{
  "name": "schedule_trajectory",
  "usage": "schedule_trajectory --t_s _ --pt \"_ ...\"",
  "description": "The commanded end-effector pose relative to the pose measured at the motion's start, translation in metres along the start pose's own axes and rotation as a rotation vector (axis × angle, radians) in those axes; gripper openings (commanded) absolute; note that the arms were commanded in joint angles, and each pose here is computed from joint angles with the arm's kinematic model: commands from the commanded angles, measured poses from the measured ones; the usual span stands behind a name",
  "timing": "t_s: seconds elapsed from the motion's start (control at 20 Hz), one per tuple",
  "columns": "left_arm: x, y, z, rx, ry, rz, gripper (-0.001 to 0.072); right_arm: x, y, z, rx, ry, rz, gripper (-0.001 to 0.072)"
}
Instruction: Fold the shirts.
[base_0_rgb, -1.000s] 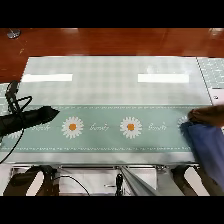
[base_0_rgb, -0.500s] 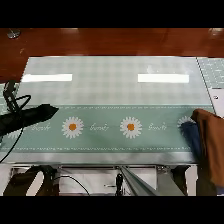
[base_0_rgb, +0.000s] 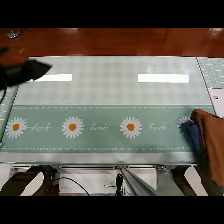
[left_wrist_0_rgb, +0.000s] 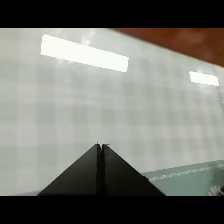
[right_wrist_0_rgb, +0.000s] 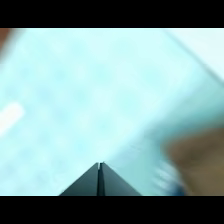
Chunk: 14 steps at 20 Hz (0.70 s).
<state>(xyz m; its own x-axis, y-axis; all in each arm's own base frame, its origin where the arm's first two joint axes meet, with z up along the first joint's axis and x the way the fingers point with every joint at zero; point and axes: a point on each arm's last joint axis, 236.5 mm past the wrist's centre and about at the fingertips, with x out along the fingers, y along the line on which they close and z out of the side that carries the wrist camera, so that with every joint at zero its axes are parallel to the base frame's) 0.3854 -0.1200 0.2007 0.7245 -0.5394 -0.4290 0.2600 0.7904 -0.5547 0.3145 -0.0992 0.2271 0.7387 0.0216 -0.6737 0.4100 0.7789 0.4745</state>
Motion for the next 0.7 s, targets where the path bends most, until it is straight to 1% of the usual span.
schedule_trajectory --t_s 0.0,0.05,0.1,0.15,0.2,0.25,0.3,0.4,0.65 --pt "0.043 -0.065 0.017 0.195 0.09 -0.126 0.0018 0.051 0.125 -0.024 -0.338 0.002 0.214 0.0023" --pt "0.06 -0.062 -0.008 0.248 0.181 -0.091 0.0018 0.078 0.119 -0.054 -0.462 0.092 0.097 0.0024" --pt "0.071 -0.043 -0.034 0.272 0.274 -0.006 0.0018 0.1 0.104 -0.077 -0.56 0.175 -0.029 0.0024" --pt "0.077 -0.012 -0.055 0.275 0.355 0.116 0.0019 0.12 0.083 -0.099 -0.635 0.257 -0.159 0.0024" --pt "0.079 0.025 -0.071 0.257 0.408 0.246 0.0019 0.14 0.06 -0.121 -0.677 0.338 -0.259 0.0023" --pt "0.077 0.057 -0.084 0.216 0.439 0.343 0.002 0.157 0.042 -0.14 -0.678 0.41 -0.312 0.0024" --pt "0.075 0.078 -0.097 0.158 0.466 0.385 0.002 0.172 0.024 -0.154 -0.649 0.462 -0.359 0.0023" --pt "0.068 0.104 -0.112 0.131 0.51 0.421 0.002 0.191 0.004 -0.166 -0.566 0.519 -0.415 0.0023" --pt "0.06 0.122 -0.101 0.105 0.486 0.452 0.002 0.201 -0.005 -0.171 -0.554 0.546 -0.434 0.0024"
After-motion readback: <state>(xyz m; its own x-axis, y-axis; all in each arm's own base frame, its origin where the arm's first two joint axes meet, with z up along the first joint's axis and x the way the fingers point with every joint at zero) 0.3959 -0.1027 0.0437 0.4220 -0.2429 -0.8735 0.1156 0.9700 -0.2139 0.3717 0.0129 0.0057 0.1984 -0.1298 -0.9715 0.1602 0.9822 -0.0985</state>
